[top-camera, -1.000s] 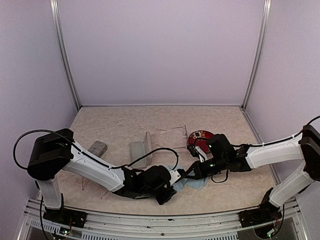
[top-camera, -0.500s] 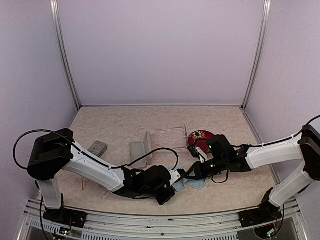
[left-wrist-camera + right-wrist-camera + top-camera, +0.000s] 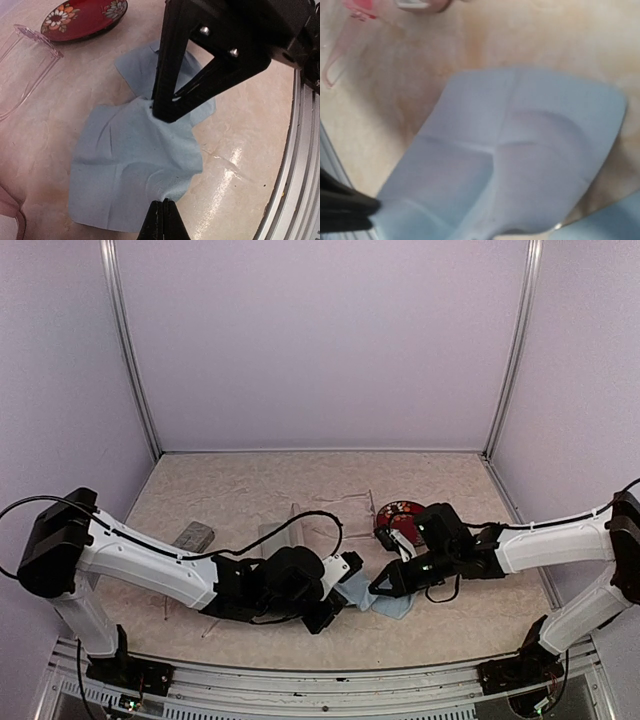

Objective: Organize the sunglasses
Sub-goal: Fold the glasses cleaning cloth at the center of the board.

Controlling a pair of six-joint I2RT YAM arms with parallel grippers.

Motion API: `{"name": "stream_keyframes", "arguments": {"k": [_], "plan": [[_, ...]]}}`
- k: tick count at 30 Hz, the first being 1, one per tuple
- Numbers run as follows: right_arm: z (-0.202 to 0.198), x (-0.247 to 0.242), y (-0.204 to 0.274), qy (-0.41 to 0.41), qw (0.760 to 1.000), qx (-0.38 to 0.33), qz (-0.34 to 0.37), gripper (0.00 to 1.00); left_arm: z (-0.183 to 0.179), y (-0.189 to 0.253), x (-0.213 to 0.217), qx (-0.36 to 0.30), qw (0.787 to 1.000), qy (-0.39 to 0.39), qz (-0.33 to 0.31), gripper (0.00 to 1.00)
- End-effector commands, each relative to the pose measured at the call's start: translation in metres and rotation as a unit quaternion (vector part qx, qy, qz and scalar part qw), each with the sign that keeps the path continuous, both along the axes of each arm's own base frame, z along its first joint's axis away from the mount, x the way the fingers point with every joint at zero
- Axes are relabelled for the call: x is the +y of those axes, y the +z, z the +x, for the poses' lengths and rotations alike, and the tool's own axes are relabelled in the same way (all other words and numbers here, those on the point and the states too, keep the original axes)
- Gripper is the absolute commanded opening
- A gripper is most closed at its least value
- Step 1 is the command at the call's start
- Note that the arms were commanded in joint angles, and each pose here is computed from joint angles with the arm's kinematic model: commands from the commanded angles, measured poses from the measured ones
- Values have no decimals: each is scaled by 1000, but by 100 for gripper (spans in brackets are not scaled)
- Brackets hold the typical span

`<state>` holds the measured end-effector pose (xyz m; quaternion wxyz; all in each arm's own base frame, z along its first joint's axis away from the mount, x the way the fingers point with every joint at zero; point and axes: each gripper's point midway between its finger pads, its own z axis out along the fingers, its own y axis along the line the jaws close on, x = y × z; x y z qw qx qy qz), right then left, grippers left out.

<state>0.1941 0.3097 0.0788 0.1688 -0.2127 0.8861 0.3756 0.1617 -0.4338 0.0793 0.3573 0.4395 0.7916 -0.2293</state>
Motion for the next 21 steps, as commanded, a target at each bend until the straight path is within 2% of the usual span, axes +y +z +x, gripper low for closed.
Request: {"name": "stream_keyframes", "arguments": {"k": [1,7,21], "plan": [[-8,6,24,23,999,-15,21,0,-4,21,10,5,1000,2,-16,0],[-19,7,38,27,999,-20,29,0,-12,44,16,3,999,-4,-32,0],[-61,7,51,10,999,-14,33,0,-52,50,29,20,999,1,-36,0]]}}
